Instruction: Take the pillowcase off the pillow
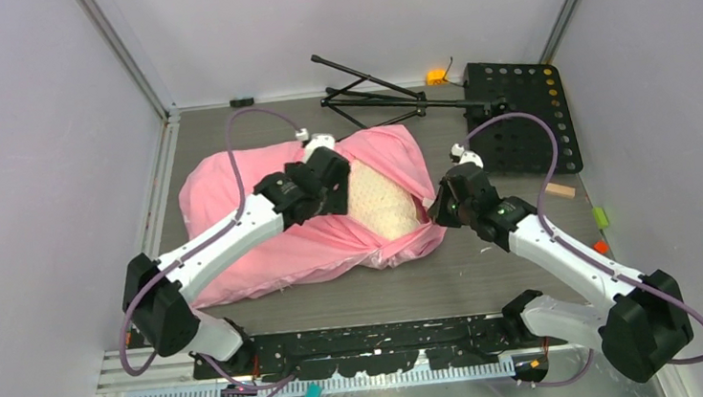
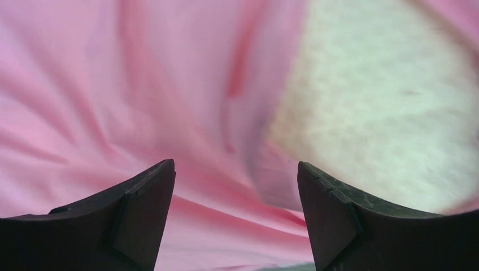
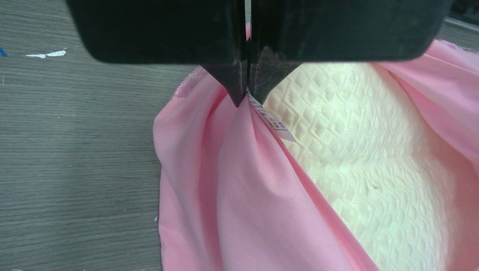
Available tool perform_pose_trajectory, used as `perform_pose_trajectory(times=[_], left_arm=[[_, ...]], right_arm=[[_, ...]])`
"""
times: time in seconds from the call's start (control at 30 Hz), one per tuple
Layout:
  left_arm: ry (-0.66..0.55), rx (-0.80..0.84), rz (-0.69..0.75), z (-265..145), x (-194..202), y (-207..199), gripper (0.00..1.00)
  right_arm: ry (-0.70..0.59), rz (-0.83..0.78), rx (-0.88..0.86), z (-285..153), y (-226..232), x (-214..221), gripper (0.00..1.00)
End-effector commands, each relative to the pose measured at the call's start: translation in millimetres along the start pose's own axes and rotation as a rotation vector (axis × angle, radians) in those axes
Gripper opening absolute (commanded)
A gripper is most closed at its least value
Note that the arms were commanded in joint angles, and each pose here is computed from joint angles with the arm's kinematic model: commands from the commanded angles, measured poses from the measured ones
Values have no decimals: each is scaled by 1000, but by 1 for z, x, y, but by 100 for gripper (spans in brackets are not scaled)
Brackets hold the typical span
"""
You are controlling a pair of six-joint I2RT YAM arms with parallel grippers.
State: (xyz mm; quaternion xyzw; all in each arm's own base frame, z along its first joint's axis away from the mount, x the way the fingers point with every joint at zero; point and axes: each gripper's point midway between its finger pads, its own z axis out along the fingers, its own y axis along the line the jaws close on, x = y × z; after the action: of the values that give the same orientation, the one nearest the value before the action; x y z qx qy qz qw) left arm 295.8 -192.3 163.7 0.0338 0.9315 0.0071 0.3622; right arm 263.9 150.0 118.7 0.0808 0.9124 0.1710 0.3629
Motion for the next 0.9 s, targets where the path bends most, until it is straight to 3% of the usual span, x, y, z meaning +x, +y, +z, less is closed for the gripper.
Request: perform_pose_trajectory(times=[0.0,0.3,0.57,0.67,0.73,0.87], left_arm=[[-108,165,108,-38,-37,-62,82],[-50,285,304,-24,-24,-160,88],[151,282,336,31,32,-190,99],[224,239,331,50,54,-189,97],[258,196,302,62,61,-180,86],[213,167,212,63,43,-157,27]], right_arm=[[-28,7,-19,-4,7,-12,0],[-48,71,-10,-7,-3,-3,0],[-53,130,-9,-6,-8,6,0],[-23,139,3,-3,-11,15,0],[-8,145,29,-2,-16,20,0],[23,153,64,0,-27,34,0]])
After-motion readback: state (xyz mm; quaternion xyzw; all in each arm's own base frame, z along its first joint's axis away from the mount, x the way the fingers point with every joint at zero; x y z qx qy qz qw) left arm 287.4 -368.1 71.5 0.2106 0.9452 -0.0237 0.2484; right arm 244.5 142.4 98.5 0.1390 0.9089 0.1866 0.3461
